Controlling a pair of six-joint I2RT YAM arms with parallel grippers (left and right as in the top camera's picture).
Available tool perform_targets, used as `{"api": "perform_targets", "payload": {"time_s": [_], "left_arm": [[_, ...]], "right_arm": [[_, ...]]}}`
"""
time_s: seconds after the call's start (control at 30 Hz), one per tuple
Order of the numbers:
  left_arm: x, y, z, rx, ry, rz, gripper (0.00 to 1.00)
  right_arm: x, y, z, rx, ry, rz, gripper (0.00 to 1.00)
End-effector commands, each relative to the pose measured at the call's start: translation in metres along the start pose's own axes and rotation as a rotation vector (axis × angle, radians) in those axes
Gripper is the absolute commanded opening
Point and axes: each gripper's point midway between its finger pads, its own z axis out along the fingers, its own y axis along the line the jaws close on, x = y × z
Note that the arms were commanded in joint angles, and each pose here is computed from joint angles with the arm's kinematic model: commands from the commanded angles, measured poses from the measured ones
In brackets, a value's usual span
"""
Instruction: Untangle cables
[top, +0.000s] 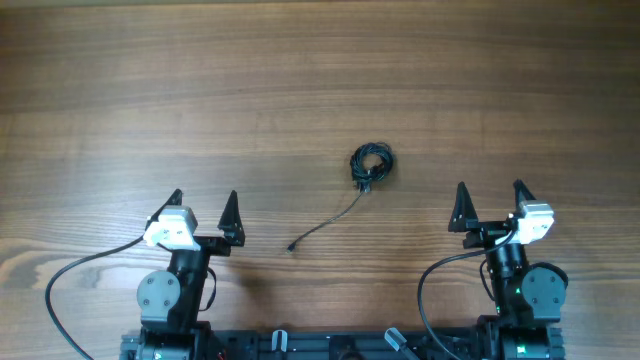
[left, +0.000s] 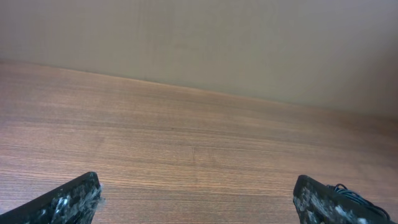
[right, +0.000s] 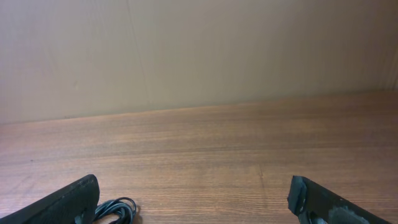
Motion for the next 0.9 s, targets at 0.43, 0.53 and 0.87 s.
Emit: {"api": "perform_targets", "payload": {"time_s": [0.43, 0.53, 0.87], "left_arm": [[-0.039, -0.064, -0.02, 0.334, 0.034, -0.325, 1.0], [-0.062, -0.069, -0.023, 0.326, 0.055, -0.332, 1.0], [-0.068, -0.115, 0.034, 0.329, 0.453, -0.363, 1.0]], "right_arm": [[-0.002, 0.004, -0.001, -0.022, -0.01, -0.016, 1.0], [-0.002, 0.004, -0.001, -0.022, -0.01, -0.016, 1.0], [-0.002, 0.004, -0.001, -0.022, -0.01, -0.016, 1.0]]}}
